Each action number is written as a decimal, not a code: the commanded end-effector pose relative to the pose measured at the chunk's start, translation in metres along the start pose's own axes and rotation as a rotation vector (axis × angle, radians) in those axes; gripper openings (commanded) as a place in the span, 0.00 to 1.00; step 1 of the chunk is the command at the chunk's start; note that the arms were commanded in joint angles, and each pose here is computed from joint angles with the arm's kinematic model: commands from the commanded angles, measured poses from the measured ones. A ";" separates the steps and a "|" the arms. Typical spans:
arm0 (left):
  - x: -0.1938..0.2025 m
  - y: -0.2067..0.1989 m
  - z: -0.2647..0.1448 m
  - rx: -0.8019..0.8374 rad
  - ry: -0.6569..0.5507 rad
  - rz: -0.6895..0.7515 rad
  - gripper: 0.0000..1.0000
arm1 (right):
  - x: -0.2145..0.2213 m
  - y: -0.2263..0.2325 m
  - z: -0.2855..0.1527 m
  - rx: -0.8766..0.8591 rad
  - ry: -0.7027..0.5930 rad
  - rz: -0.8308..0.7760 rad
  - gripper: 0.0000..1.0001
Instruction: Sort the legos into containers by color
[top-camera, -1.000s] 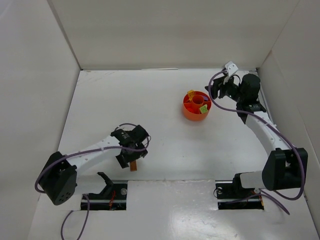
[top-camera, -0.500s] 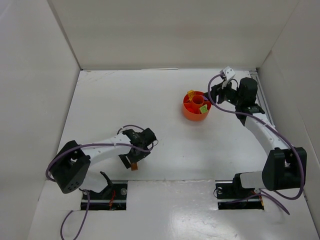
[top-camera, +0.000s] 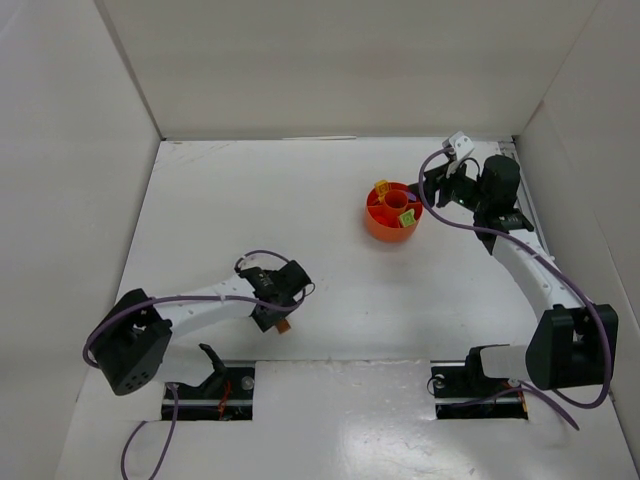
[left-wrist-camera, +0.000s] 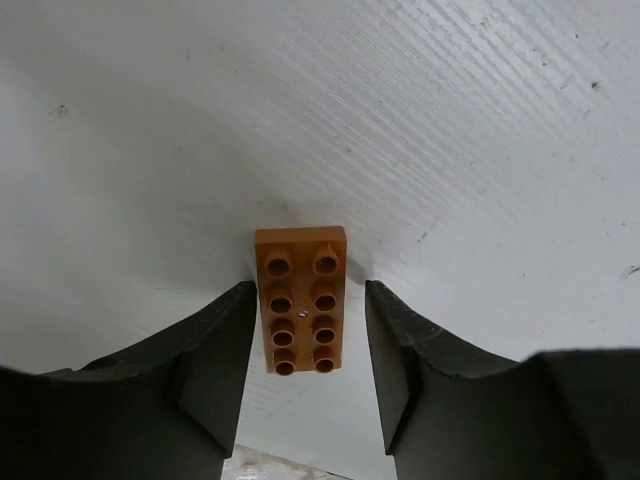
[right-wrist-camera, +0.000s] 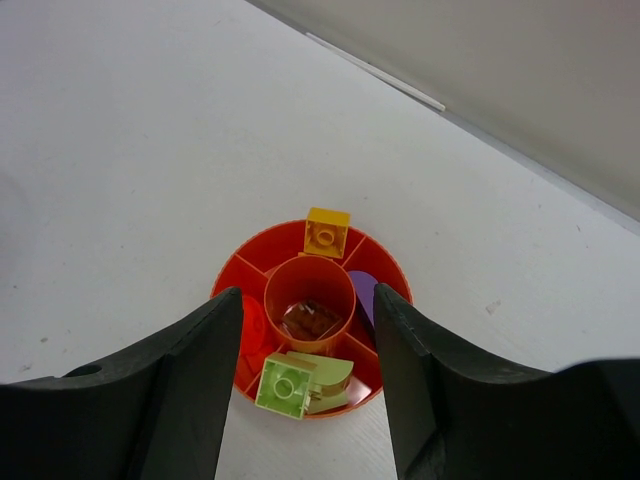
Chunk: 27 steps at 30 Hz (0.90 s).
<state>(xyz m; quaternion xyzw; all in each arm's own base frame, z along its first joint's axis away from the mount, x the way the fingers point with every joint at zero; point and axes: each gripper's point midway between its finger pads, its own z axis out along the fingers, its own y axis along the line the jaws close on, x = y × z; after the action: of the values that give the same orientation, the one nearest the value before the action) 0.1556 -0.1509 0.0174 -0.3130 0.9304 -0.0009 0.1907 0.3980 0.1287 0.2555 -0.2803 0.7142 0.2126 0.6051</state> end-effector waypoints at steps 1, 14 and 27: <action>0.001 0.001 0.007 -0.007 -0.025 0.005 0.44 | -0.013 0.002 -0.005 -0.002 -0.036 -0.028 0.60; -0.030 -0.039 -0.014 0.054 -0.139 0.028 0.24 | -0.027 0.013 -0.028 0.027 -0.075 -0.048 0.60; -0.165 -0.219 -0.136 0.228 -0.652 0.174 0.23 | 0.000 -0.032 -0.109 0.553 0.043 0.107 1.00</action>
<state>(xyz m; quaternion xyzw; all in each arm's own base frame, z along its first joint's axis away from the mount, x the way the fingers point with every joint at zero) 0.3228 -0.2410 0.1868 -0.2528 0.8616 -0.0289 0.4393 0.3431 0.0715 0.3048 -0.1646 0.7207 0.0921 0.6671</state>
